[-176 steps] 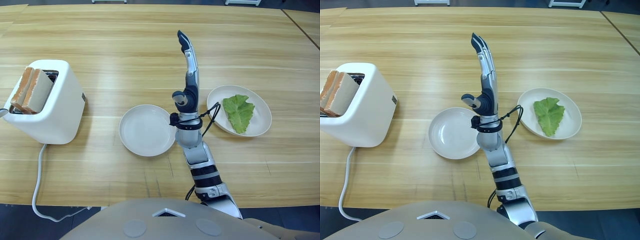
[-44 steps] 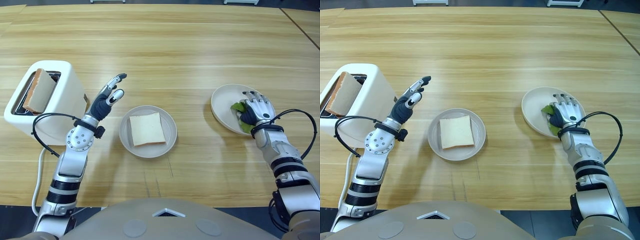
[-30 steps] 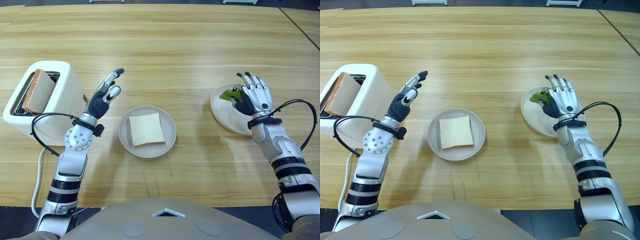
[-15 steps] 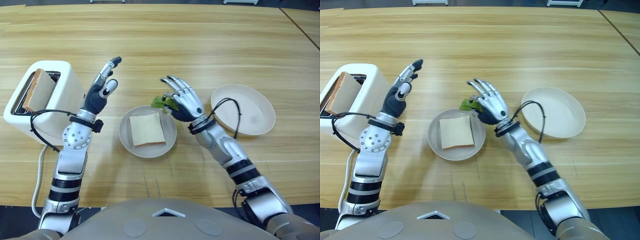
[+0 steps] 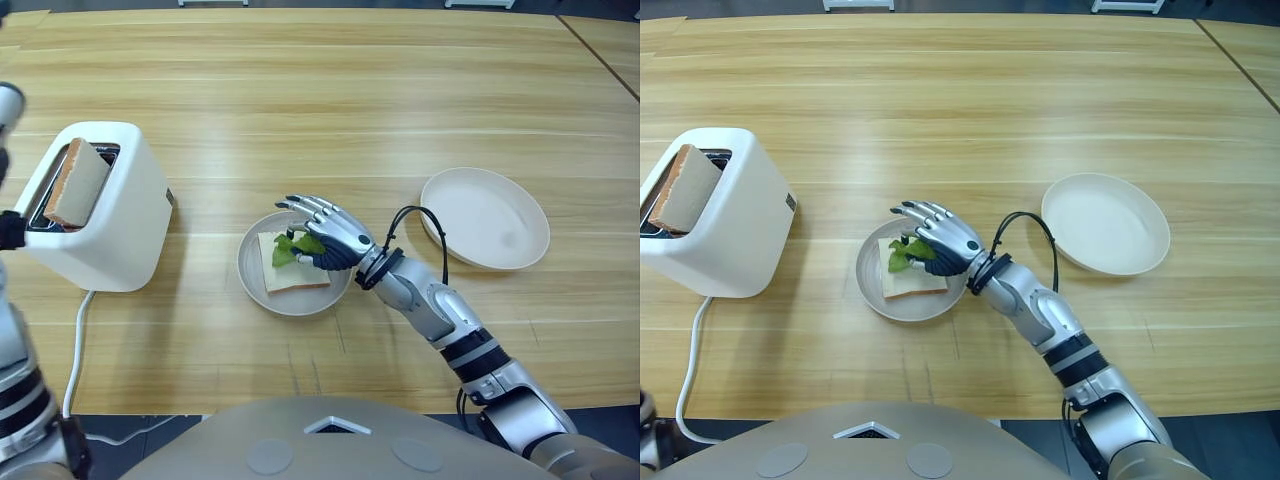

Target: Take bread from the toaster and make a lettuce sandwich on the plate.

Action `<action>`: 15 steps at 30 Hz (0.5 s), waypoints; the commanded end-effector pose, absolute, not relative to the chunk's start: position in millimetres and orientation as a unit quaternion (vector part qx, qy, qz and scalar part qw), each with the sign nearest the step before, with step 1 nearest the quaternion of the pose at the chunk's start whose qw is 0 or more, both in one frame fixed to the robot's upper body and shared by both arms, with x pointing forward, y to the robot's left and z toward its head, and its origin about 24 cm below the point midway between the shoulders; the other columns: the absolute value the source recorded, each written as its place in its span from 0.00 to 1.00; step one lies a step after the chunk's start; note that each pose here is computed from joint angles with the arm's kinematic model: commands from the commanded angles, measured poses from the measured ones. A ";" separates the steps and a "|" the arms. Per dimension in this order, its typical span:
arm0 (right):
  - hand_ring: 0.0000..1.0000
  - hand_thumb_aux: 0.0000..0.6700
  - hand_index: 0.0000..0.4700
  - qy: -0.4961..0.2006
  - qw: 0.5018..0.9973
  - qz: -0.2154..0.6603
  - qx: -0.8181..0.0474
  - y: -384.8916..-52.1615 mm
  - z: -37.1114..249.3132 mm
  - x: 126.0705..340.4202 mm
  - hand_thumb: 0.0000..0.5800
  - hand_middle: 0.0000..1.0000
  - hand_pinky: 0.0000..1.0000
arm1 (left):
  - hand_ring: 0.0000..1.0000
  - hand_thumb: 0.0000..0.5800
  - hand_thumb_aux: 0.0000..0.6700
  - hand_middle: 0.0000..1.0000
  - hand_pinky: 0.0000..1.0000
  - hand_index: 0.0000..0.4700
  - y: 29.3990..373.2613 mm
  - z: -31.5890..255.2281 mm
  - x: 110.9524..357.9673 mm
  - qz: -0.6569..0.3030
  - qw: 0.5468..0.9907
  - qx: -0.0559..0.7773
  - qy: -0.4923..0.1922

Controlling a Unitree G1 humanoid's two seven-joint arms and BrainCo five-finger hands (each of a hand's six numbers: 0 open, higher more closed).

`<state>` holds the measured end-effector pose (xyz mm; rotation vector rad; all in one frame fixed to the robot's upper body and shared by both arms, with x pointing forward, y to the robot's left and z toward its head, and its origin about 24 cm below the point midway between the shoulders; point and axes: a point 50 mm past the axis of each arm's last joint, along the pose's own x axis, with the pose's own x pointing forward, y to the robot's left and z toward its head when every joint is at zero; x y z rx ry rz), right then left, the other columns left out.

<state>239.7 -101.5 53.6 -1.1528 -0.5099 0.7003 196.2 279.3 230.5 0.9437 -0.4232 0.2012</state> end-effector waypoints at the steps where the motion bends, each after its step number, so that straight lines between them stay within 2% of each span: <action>1: 0.00 0.00 0.00 -0.221 0.734 0.340 -0.544 -106.8 56.4 239.3 0.00 0.00 0.00 | 0.00 0.00 0.00 0.00 0.00 0.00 312.2 203.1 190.0 0.075 0.838 0.537 -0.060; 4: 0.00 0.00 0.00 -0.222 0.731 0.341 -0.548 -108.3 59.2 239.9 0.00 0.00 0.00 | 0.00 0.00 0.00 0.00 0.00 0.00 323.5 191.0 186.1 0.067 0.813 0.579 -0.003; 8: 0.00 0.00 0.00 -0.224 0.730 0.342 -0.547 -106.4 58.8 240.4 0.00 0.00 0.00 | 0.00 0.00 0.00 0.00 0.00 0.00 324.3 176.5 186.9 0.035 0.798 0.601 0.038; 13: 0.00 0.00 0.00 -0.228 0.726 0.343 -0.551 -101.7 54.2 241.5 0.00 0.00 0.00 | 0.00 0.00 0.00 0.00 0.00 0.00 319.3 169.4 189.4 0.018 0.804 0.594 0.040; 15: 0.00 0.00 0.00 -0.234 0.708 0.344 -0.571 -102.2 52.8 242.0 0.00 0.00 0.00 | 0.00 0.00 0.00 0.00 0.00 0.00 319.0 169.6 190.5 0.018 0.805 0.592 0.038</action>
